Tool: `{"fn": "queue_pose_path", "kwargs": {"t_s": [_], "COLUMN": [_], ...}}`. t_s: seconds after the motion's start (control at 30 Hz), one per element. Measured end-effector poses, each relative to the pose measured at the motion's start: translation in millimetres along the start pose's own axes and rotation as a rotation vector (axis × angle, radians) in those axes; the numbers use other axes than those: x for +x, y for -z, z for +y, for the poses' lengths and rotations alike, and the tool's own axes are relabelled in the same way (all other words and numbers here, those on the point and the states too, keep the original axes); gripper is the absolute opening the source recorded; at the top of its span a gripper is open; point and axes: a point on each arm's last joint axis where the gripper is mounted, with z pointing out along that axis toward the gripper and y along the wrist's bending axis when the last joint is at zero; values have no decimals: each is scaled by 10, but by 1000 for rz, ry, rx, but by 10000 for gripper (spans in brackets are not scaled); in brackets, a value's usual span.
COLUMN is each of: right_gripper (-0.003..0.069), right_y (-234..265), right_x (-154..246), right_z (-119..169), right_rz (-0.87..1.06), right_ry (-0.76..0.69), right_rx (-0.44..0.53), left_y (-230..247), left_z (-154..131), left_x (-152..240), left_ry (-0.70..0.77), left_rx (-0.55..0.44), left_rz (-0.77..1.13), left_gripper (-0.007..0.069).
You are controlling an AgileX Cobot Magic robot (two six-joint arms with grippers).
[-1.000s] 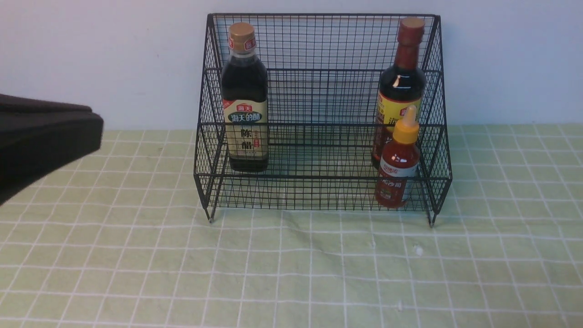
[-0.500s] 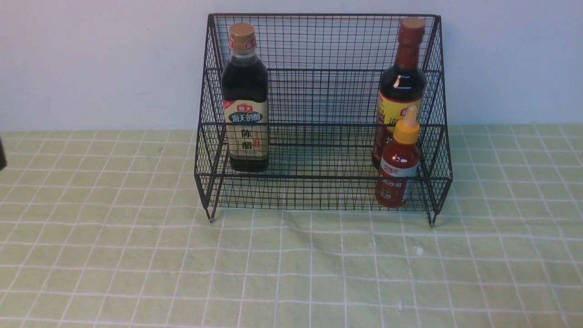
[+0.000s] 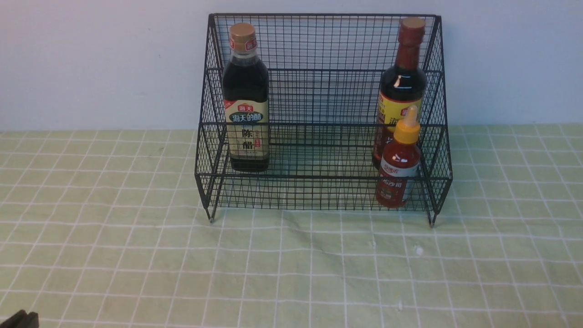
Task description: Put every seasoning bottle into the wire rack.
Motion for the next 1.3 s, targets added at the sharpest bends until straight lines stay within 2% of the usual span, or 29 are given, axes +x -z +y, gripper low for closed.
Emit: {"fn": "queue_pose_path", "kwargs": {"t_s": [0.13, 0.5, 1.3], "right_gripper": [-15, -15, -15], "right_y": [0, 0, 0], "right_x": [0, 0, 0], "right_z": [0, 0, 0], "right_rz": [0, 0, 0], "right_ry": [0, 0, 0], "right_rx": [0, 0, 0], "left_y": [-68, -91, -92], "left_z": [17, -12, -14], "left_x": [170, 213, 213], "left_ry": [24, 20, 23], "left_rx": [-67, -25, -24], "left_rz": [45, 40, 40], "left_gripper": [18, 18, 18]}}
